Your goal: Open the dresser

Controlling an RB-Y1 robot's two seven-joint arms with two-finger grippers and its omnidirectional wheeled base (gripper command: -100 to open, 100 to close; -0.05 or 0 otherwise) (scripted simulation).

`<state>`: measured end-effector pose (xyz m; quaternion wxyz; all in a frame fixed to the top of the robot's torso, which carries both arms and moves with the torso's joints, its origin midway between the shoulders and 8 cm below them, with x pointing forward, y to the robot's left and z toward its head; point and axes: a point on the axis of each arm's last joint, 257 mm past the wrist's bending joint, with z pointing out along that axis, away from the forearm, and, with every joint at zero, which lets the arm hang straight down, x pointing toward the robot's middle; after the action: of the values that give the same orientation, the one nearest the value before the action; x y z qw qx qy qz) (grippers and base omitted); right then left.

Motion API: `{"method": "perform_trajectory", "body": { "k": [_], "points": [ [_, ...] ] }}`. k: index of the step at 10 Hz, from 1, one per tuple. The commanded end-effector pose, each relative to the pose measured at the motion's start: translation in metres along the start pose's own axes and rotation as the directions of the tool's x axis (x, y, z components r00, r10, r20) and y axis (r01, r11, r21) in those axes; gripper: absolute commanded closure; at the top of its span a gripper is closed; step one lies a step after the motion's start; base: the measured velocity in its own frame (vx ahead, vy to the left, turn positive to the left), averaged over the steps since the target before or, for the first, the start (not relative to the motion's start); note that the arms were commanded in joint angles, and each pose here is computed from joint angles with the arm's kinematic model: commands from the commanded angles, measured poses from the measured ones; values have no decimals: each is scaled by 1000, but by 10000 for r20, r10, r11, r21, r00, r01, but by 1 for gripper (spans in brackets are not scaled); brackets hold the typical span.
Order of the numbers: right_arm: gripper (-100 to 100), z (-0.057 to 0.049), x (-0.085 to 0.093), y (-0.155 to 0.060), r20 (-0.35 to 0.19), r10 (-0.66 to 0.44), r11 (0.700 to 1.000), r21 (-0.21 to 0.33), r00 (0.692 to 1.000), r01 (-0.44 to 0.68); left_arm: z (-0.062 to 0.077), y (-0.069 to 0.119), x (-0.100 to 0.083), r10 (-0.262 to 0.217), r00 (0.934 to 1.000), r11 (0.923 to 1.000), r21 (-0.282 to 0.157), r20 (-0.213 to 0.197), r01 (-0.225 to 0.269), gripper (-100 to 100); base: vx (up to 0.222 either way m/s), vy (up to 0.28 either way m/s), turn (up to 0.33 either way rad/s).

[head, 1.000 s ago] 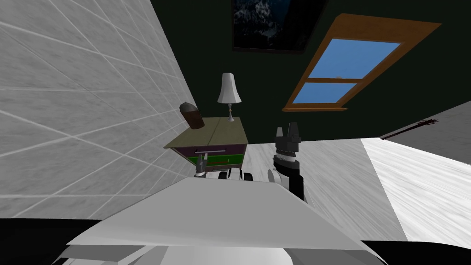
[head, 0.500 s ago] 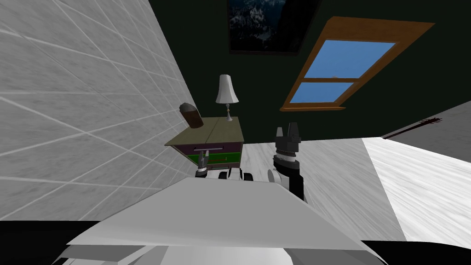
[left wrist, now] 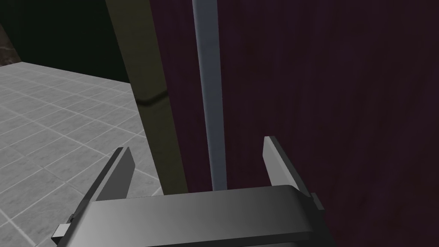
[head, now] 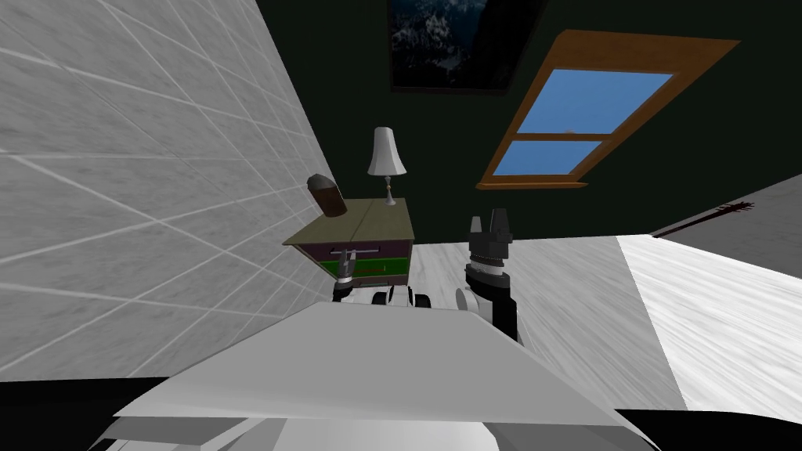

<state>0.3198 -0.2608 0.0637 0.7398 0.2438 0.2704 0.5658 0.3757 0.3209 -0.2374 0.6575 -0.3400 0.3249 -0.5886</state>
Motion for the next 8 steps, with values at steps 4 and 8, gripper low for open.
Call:
{"method": "perform_trajectory", "body": {
  "k": [4, 8],
  "points": [
    [0, 0, 0, 0, -1, -1, 10000, 0, 10000, 1, -34, -5, 5, 0, 10000, 10000, -24, 69, 0, 100, 34, 22, -19],
    [0, 0, 0, 0, 0, -1, 10000, 0, 10000, 1, -30, -8, 6, -48, 10000, 10000, 19, 13, 48, 100, -17, 3, 1]
  ]
}}
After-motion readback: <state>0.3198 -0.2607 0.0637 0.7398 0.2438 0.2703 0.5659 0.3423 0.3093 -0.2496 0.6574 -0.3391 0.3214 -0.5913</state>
